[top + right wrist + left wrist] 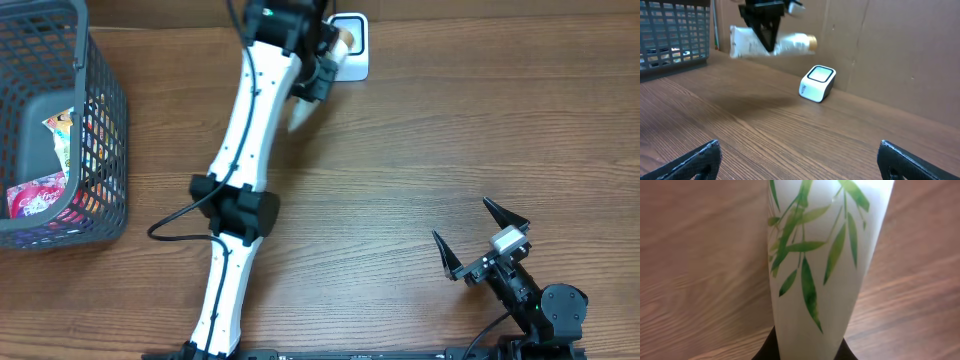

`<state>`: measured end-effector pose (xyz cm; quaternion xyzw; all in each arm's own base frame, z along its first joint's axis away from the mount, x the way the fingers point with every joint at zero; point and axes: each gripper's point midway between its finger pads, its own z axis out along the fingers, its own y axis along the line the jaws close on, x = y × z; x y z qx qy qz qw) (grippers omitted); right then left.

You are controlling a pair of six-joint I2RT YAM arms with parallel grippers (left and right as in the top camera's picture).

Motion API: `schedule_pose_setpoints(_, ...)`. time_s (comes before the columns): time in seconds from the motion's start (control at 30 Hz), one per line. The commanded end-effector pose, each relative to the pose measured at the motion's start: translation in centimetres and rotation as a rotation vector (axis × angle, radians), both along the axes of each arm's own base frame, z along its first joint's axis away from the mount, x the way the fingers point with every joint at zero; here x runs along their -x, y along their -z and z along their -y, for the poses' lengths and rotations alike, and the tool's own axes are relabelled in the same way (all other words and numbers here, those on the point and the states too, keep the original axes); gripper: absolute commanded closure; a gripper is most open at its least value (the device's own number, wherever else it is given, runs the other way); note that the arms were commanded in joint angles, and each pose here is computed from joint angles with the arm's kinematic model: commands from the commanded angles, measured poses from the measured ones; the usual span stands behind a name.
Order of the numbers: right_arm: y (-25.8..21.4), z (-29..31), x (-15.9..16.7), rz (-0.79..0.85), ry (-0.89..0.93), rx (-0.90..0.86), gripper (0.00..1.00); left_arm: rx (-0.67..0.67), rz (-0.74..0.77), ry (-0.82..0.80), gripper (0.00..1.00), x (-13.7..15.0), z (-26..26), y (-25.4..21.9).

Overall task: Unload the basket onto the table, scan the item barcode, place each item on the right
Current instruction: 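Carry the tube to the scanner and set it down in front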

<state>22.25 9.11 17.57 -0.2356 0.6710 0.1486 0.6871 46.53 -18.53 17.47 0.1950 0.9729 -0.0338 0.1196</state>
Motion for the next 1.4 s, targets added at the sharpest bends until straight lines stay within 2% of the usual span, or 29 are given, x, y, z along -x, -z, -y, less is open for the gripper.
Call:
schedule_pose_setpoints(0.0,0.4,0.0,-0.1,-0.011,0.002,-0.007,0.0,0.075,0.019,0.117,0.96,2.2,4.7,-1.9)
schedule_pose_setpoints(0.2,0.4,0.0,-0.1,-0.011,0.002,-0.007,0.0,0.063,-0.008,0.214,0.96,4.8,8.8,-1.2)
schedule_pose_setpoints(0.3,0.4,0.0,-0.1,-0.011,0.002,-0.007,0.0,-0.003,-0.049,0.244,0.96,6.0,9.4,0.6)
schedule_pose_setpoints(0.63,0.4,0.0,-0.1,-0.011,0.002,-0.007,0.0,-0.312,-0.189,0.203,0.96,9.0,7.5,8.4)
schedule_pose_setpoints(0.87,0.4,0.0,-0.1,-0.011,0.002,-0.007,0.0,-0.405,-0.308,0.226,0.95,11.8,6.3,14.7)
schedule_pose_setpoints(1.0,0.4,0.0,-0.1,-0.011,0.002,-0.007,0.0,-0.45,-0.364,0.218,0.95,13.9,5.7,16.7)
schedule_pose_setpoints(1.07,0.4,0.0,-0.1,-0.011,0.002,-0.007,0.0,-0.477,-0.383,0.223,0.7,14.8,5.6,16.6)
schedule_pose_setpoints(1.1,0.4,0.0,-0.1,-0.011,0.002,-0.007,0.0,-0.497,-0.373,0.224,0.63,14.9,5.6,16.2)
schedule_pose_setpoints(1.13,0.4,0.0,-0.1,-0.011,0.002,-0.007,0.0,-0.518,-0.349,0.22,0.51,14.9,5.6,15.7)
schedule_pose_setpoints(1.17,0.4,0.0,-0.1,-0.011,0.002,-0.007,0.0,-0.534,-0.315,0.213,0.33,14.7,5.6,14.9)
schedule_pose_setpoints(1.2,0.4,0.0,-0.1,-0.011,0.002,-0.007,0.0,-0.537,-0.283,0.205,0.08,14.5,5.8,14.1)
schedule_pose_setpoints(1.23,0.4,0.0,-0.1,-0.011,0.002,-0.007,0.0,-0.523,-0.255,0.204,0.0,14.4,6.1,13.0)
schedule_pose_setpoints(1.37,0.4,0.0,-0.1,-0.011,0.002,-0.007,0.0,-0.401,-0.118,0.195,0.0,14.0,7.4,6.8)
